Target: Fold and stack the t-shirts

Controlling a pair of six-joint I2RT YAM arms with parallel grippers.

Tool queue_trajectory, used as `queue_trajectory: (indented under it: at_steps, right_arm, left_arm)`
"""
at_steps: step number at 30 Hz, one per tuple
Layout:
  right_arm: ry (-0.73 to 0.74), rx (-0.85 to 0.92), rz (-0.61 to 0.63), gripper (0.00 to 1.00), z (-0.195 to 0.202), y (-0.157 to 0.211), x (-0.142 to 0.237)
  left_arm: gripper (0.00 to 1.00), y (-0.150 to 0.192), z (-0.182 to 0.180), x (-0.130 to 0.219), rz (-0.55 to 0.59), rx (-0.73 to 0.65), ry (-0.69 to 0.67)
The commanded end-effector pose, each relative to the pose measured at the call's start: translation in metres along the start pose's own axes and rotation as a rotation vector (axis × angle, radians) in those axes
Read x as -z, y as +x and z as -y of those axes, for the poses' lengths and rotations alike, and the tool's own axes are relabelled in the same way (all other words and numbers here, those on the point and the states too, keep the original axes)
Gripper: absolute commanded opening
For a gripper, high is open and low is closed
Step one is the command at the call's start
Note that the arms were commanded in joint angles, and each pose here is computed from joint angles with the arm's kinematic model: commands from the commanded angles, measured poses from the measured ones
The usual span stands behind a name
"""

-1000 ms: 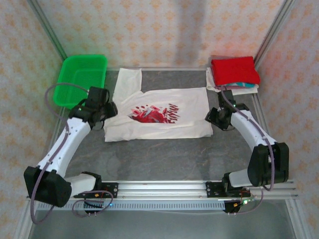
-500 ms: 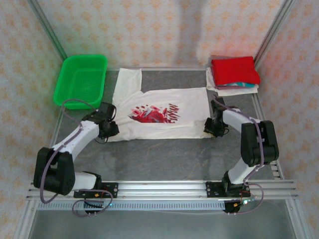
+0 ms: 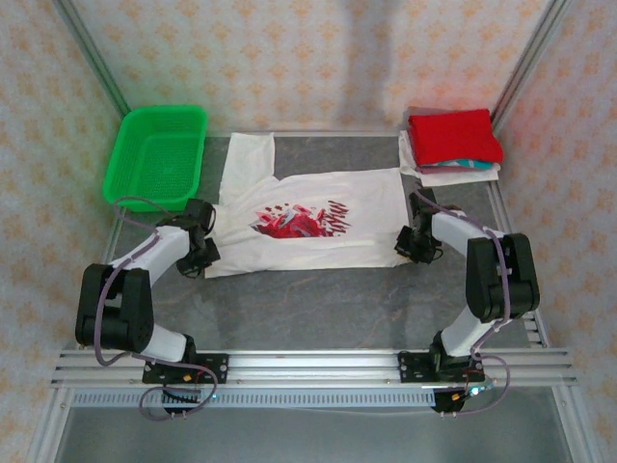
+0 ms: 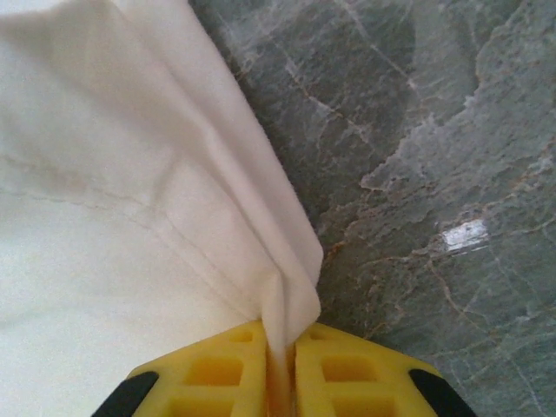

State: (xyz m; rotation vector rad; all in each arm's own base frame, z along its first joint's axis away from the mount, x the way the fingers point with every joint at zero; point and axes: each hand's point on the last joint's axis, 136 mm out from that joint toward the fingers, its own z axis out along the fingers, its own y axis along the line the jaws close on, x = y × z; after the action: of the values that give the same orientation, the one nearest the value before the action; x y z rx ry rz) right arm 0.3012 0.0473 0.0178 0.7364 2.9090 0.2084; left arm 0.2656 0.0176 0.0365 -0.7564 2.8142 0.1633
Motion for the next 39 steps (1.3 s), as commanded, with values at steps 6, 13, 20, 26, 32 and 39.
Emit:
queue_trajectory:
  at_steps: [6, 13, 20, 26, 32, 39]
  right_arm:
    - [0.002, -0.017, 0.028, 0.43, 0.006, -0.001, 0.017]
    - [0.017, 0.027, 0.228, 0.57, -0.003, -0.031, 0.073]
    - [-0.190, 0.273, 0.413, 0.65, -0.084, -0.029, 0.118]
    - [-0.221, 0.325, 0.419, 0.68, -0.110, -0.026, 0.115]
    - [-0.169, 0.314, 0.361, 0.68, -0.110, -0.027, 0.092]
    - [-0.178, 0.306, 0.340, 0.68, -0.115, -0.027, 0.082]
  left_arm:
    - [0.25, -0.038, 0.010, 0.065, 0.188, 0.072, 0.138]
    - [0.44, -0.080, 0.031, 0.078, 0.195, 0.058, 0.172]
    - [0.48, -0.084, 0.051, 0.040, 0.114, 0.074, 0.182]
    - [0.51, -0.075, 0.047, 0.017, 0.082, 0.095, 0.147]
    - [0.48, -0.062, 0.042, 0.003, 0.065, 0.117, 0.135]
    - [0.30, -0.055, 0.035, 0.001, 0.085, 0.136, 0.127]
